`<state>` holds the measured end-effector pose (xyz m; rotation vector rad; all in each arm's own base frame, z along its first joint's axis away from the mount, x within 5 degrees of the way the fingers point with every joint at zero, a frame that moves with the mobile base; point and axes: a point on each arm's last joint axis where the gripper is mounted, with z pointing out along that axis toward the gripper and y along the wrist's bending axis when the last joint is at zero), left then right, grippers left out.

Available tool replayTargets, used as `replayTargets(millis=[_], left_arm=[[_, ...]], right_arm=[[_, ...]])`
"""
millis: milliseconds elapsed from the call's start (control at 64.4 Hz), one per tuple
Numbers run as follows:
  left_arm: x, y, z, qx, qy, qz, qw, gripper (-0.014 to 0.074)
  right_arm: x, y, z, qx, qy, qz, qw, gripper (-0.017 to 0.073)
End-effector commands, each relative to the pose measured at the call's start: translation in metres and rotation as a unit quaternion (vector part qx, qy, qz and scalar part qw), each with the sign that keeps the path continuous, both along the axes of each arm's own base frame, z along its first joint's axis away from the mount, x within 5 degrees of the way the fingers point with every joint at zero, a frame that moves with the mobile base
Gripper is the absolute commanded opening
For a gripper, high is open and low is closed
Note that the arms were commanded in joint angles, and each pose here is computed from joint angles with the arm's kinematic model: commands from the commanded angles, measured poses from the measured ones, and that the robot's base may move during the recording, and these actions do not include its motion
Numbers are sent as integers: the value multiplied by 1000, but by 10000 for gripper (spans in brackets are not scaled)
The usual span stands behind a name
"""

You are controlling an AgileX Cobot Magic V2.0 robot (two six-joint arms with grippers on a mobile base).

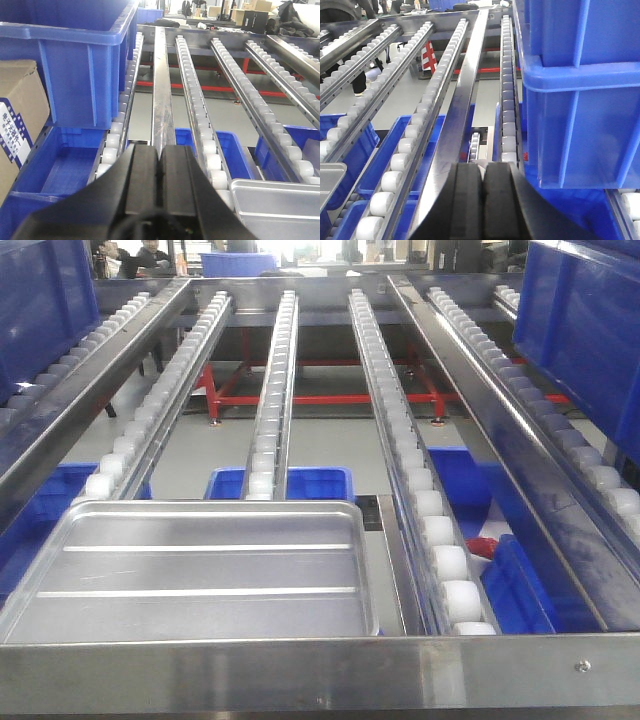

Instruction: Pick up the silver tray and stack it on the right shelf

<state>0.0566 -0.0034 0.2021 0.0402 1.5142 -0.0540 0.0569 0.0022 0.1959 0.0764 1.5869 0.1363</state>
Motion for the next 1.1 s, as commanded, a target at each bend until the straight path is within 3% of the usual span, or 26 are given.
replayTargets(millis=[0,621,792,947,1087], left_arm=[[-1,0,0,-10,-38,-1,999,-92],[-1,0,1,-10,-41,-1,999,-92],[-2,1,7,-20,-71,1,997,-92],[-6,1,34,-26,-117,1,993,-92],[-17,1,91,10,-148,2,989,-92]], right_arm=[[-2,0,9,-6,-52,0,999,54],[-2,0,10,-6,-59,0,998,54],[-3,0,16,-5,-89,0,996,54],[-7,0,36,-1,-158,0,987,54],[-15,0,80,-1,-172,0,985,54]])
